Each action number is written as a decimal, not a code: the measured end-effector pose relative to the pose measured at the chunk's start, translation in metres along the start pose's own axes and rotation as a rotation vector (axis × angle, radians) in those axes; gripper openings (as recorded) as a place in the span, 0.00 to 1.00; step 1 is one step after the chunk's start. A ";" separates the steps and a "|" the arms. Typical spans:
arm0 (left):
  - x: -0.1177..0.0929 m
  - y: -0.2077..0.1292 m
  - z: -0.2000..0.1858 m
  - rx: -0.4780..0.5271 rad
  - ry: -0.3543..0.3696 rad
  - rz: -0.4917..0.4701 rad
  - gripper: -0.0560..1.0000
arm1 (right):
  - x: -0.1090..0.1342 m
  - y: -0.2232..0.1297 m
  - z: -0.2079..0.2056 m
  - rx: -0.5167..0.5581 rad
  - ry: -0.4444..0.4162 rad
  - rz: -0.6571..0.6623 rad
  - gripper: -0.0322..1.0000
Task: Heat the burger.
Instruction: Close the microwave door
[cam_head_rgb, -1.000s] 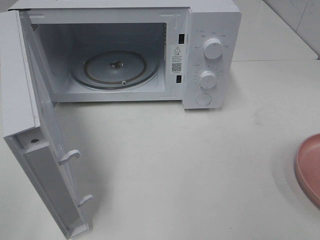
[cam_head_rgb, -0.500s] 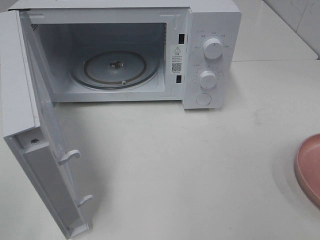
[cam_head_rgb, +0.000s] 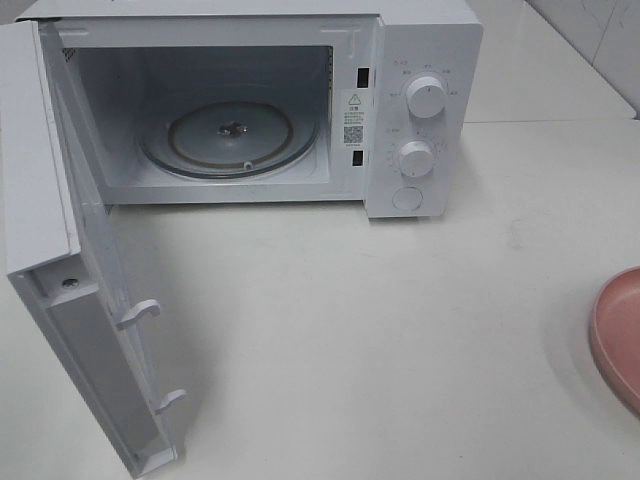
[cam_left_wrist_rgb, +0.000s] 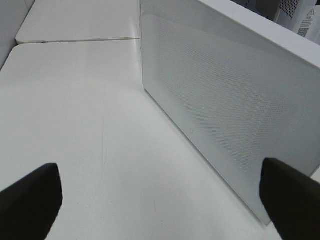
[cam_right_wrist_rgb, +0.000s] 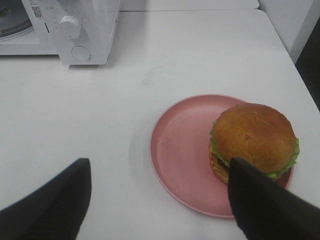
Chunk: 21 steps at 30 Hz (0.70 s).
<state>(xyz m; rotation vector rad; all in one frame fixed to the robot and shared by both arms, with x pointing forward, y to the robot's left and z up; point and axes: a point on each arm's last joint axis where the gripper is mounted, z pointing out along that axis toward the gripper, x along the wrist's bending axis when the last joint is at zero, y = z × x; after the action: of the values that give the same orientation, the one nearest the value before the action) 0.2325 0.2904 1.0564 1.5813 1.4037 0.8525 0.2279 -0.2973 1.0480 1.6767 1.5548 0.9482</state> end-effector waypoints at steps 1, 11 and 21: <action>0.000 0.000 0.000 0.000 0.000 0.000 0.99 | 0.000 0.000 0.000 0.000 0.000 0.000 0.73; 0.000 0.000 0.000 0.000 0.000 0.000 0.99 | 0.000 0.000 0.000 0.000 0.000 0.000 0.73; 0.000 0.000 0.000 0.000 0.000 0.000 0.99 | 0.000 0.000 0.000 0.000 0.000 0.000 0.73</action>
<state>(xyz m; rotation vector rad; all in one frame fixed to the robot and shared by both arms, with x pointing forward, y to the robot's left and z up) 0.2325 0.2904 1.0564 1.5813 1.4037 0.8525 0.2279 -0.2973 1.0480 1.6767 1.5548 0.9482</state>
